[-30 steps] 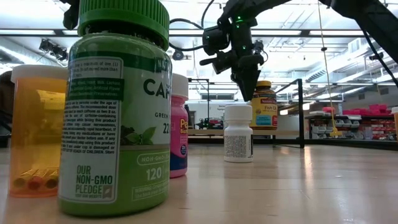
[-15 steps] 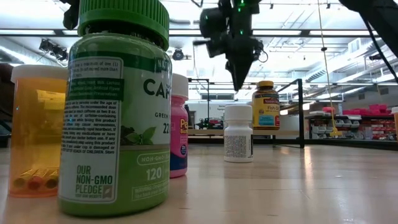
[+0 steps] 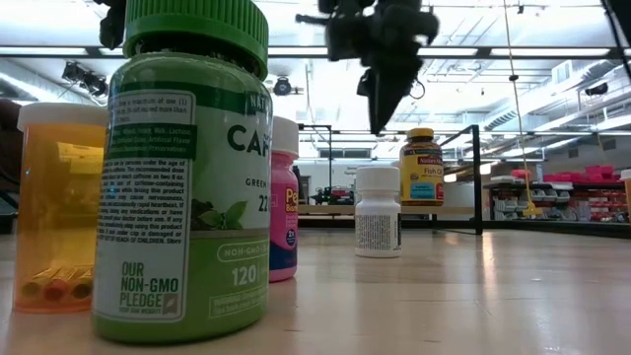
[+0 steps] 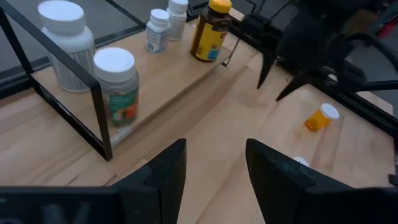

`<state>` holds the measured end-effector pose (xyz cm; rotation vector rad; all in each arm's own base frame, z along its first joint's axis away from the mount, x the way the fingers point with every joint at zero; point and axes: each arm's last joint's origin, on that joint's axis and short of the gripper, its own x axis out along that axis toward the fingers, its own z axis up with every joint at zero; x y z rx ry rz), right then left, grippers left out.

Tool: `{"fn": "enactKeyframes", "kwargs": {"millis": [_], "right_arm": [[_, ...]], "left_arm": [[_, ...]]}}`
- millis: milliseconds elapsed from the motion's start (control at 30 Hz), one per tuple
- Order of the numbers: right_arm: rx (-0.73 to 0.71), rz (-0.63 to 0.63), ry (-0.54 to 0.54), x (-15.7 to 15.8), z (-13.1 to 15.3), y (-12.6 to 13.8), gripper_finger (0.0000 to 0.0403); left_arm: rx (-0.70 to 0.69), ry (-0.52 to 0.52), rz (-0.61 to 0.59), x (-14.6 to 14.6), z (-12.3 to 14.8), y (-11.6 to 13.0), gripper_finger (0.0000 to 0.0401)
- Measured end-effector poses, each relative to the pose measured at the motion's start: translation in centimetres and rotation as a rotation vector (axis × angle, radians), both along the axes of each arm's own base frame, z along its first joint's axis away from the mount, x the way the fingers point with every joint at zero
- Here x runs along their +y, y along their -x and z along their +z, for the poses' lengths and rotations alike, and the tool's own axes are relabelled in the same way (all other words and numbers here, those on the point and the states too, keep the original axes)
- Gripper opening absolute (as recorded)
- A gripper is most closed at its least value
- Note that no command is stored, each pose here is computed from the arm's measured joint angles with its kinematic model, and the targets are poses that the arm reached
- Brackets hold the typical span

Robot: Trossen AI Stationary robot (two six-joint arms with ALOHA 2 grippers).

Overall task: Pick and place medicine bottles onto shelf by color
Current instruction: Put the yellow pill bottle on the shelf

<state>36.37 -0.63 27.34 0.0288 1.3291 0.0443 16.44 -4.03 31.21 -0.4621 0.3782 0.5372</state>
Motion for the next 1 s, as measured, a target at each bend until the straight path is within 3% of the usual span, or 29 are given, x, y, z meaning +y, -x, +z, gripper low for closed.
{"fn": "enactKeyframes", "kwargs": {"millis": [200, 533, 867, 1000], "right_arm": [[-0.080, -0.056, -0.029, 2.7, 0.4, 3.2, 0.0177], [-0.089, -0.139, -0.013, 5.9, 1.1, 9.0, 0.0188], [-0.015, -0.149, -0.063, 8.9, -0.7, 13.8, 0.0276], [-0.004, -0.075, -0.084, 10.7, -2.5, 14.6, 0.0306]], "left_arm": [[-0.002, 0.004, 0.000, 0.0, 0.0, 0.0, 0.0174], [0.000, 0.000, 0.000, 0.0, 0.0, 0.0, 0.0174], [0.000, -0.001, 0.000, 0.0, 0.0, 0.0, 0.0174], [0.000, -0.001, 0.001, 0.0, 0.0, 0.0, 0.0174]]}}
